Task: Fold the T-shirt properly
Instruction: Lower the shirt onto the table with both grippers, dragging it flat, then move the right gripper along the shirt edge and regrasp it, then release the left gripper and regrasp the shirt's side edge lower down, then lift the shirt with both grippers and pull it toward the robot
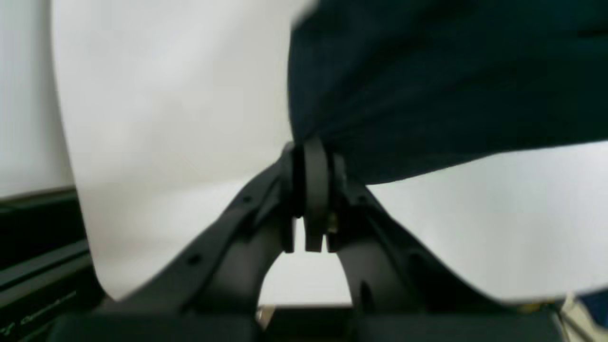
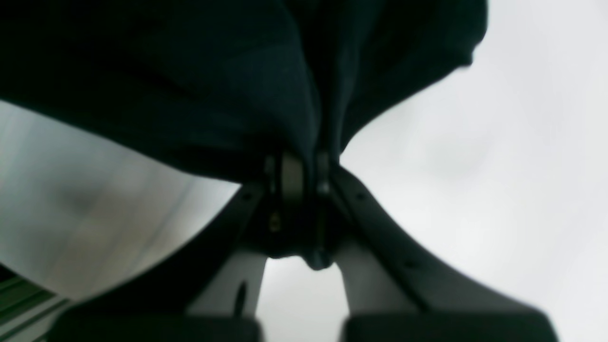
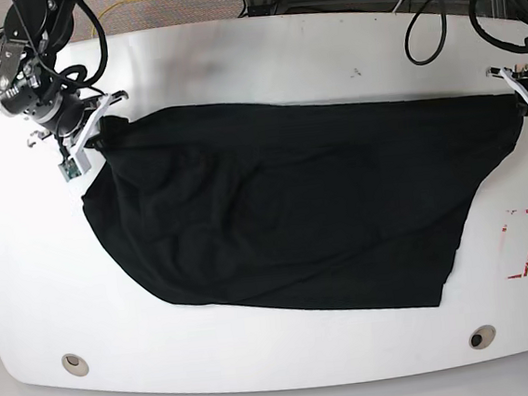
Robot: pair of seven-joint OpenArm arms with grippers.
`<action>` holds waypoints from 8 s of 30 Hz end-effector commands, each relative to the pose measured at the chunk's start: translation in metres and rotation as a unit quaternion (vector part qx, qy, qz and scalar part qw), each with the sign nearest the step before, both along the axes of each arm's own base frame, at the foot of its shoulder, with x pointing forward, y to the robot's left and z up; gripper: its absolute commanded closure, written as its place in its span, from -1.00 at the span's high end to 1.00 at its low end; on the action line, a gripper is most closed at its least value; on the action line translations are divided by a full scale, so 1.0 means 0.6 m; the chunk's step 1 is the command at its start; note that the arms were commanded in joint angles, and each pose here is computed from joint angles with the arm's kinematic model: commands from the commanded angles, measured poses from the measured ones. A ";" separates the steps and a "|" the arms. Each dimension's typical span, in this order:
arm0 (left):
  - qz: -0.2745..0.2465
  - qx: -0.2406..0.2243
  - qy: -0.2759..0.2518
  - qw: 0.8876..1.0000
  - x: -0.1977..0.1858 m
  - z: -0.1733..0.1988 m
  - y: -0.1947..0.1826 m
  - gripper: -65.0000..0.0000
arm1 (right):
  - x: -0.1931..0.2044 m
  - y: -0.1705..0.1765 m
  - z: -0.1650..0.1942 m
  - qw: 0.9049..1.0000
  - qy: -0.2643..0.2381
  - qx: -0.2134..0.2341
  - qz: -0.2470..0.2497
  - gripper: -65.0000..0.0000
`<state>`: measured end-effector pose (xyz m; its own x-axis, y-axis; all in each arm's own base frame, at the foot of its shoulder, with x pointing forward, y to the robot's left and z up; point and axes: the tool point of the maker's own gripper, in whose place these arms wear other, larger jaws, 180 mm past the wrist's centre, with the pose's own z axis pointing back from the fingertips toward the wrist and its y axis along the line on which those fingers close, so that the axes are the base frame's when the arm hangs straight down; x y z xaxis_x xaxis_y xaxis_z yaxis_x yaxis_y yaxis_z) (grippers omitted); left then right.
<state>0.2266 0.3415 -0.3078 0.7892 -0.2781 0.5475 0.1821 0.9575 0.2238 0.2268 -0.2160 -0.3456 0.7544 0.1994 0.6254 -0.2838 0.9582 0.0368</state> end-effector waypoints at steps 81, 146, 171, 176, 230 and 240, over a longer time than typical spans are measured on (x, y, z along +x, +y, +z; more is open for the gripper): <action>0.034 0.063 0.142 0.987 -0.101 -0.091 0.070 -0.38 | 0.105 -0.078 -0.027 0.986 -0.014 0.106 -0.131 0.61; 0.057 -0.126 -0.037 0.990 0.261 -0.007 0.031 0.12 | 0.143 -0.067 -0.107 0.977 0.010 0.152 -0.147 -1.00; 0.056 -0.262 -0.112 0.957 0.354 -0.070 -0.026 0.12 | 0.138 -0.058 -0.114 0.976 0.011 0.158 -0.148 -1.00; 0.079 -0.276 -0.112 0.951 0.352 -0.090 -0.025 0.12 | 0.138 -0.054 -0.112 0.976 0.007 0.160 -0.147 -1.00; 0.008 -0.214 -0.017 0.977 0.294 -0.123 -0.074 -1.00 | 0.161 -0.074 -0.018 0.986 -0.061 0.100 -0.120 -1.00; -0.023 -0.102 -0.085 0.991 0.289 0.008 -0.055 -1.00 | 0.183 -0.092 0.075 0.987 -0.123 0.043 -0.097 -1.00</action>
<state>0.3829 0.3020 -0.3459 0.7513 -0.1498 0.6428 0.2039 0.9789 -0.0101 0.3212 -0.2605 -0.3345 0.6726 -0.0338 0.7392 -0.0978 0.9861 0.1341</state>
